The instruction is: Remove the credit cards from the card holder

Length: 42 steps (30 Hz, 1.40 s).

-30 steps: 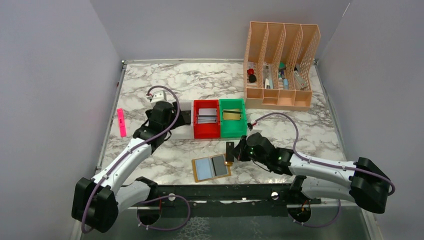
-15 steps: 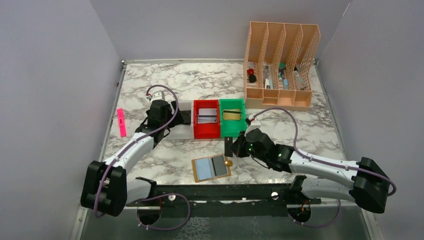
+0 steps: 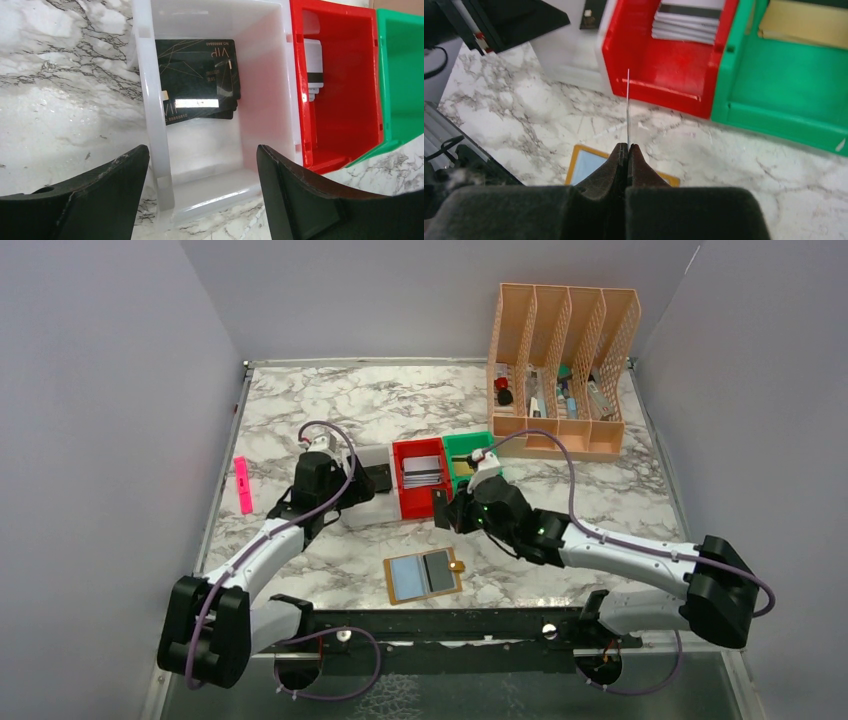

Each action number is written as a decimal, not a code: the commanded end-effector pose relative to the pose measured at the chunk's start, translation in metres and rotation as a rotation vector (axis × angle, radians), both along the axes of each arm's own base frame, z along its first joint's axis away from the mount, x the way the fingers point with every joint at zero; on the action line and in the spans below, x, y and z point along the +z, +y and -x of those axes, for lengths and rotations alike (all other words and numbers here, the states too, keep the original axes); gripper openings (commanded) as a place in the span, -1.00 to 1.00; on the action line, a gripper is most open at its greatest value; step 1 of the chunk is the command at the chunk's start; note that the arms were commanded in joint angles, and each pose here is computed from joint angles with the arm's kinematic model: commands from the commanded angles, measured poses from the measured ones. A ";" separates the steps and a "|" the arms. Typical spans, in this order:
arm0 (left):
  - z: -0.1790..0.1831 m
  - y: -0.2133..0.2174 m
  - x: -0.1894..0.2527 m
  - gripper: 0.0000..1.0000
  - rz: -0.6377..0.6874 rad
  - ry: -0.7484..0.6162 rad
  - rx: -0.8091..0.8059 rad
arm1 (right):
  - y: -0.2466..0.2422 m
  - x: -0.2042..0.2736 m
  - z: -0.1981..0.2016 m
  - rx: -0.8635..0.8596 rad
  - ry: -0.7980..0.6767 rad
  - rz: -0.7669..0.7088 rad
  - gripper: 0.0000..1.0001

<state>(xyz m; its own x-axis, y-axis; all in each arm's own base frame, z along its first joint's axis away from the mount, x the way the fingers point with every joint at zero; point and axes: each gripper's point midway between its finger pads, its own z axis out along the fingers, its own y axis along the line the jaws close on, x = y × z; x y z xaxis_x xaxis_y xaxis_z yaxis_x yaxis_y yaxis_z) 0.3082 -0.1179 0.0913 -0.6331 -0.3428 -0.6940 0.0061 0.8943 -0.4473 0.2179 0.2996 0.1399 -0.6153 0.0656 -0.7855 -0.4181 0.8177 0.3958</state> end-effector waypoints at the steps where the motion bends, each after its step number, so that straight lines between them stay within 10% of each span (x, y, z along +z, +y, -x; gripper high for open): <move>1: 0.005 0.002 0.008 0.68 0.012 0.002 0.019 | 0.033 0.043 -0.024 0.099 -0.184 -0.012 -0.97; 20: 0.052 0.119 0.044 0.81 -0.073 -0.151 0.674 | 0.157 0.033 -0.093 0.492 -0.637 0.331 -0.93; 34: 0.060 0.133 0.058 0.81 -0.051 -0.207 0.761 | 0.164 -0.032 -0.152 0.466 -0.762 0.826 -0.91; 42: 0.062 0.134 0.061 0.81 -0.036 -0.227 0.766 | 0.167 -0.054 -0.150 0.524 -0.747 0.875 -0.81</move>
<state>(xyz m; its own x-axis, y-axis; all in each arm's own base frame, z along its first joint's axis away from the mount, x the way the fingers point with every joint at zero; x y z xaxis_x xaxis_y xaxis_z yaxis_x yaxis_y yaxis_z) 0.2481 0.0093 0.1493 -0.1103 -0.6017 -0.7911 -0.5132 0.7161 -0.4731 0.3668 0.4678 0.0891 0.1896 -0.7273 -0.6596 -0.6725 0.3933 -0.6270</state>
